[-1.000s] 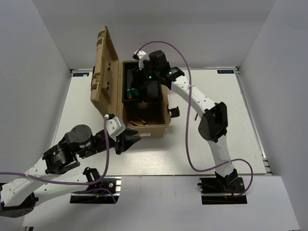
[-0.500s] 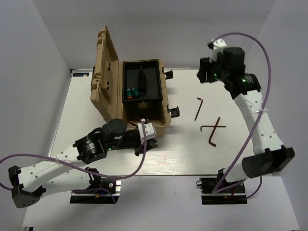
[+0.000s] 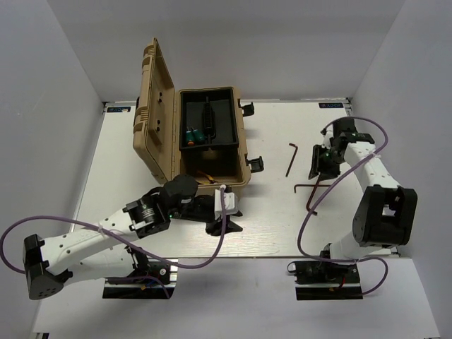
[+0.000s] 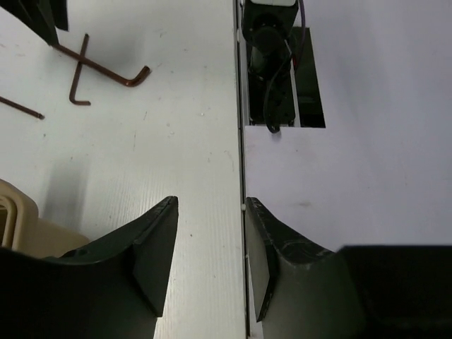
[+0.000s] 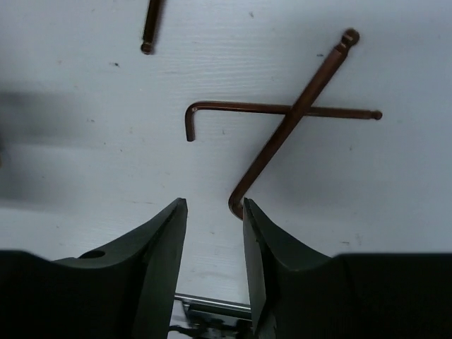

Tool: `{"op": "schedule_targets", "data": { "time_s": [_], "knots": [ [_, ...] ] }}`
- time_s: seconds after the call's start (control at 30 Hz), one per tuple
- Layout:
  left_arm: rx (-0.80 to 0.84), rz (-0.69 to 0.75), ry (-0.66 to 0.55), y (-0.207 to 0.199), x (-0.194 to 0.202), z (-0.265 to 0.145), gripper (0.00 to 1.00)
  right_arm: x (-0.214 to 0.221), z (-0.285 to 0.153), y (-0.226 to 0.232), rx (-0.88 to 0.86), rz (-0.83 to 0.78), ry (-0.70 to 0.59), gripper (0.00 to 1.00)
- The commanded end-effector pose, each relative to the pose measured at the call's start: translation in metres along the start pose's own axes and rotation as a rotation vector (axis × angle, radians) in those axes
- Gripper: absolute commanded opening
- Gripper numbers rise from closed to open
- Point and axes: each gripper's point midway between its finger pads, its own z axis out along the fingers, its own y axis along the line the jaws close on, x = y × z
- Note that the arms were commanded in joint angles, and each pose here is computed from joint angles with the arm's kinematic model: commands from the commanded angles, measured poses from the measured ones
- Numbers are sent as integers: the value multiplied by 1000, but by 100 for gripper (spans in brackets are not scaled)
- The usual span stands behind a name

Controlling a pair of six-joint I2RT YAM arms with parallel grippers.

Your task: Sort the tools into containers

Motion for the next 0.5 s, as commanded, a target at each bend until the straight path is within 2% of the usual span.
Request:
{"op": "schedule_targets", "data": {
  "time_s": [0.0, 0.23, 0.33, 0.47],
  "knots": [
    [26, 67, -94, -10, -22, -13, 54, -2, 3, -10, -20, 109, 0, 46],
    [48, 66, -94, -16, -17, -14, 54, 17, 25, -31, 41, 148, 83, 43],
    [63, 58, -80, -17, -13, -10, 54, 36, 49, -33, 36, 152, 152, 42],
    [73, 54, -73, -18, -11, -8, 54, 30, 57, -41, 98, 164, 137, 40]
  ]
}}
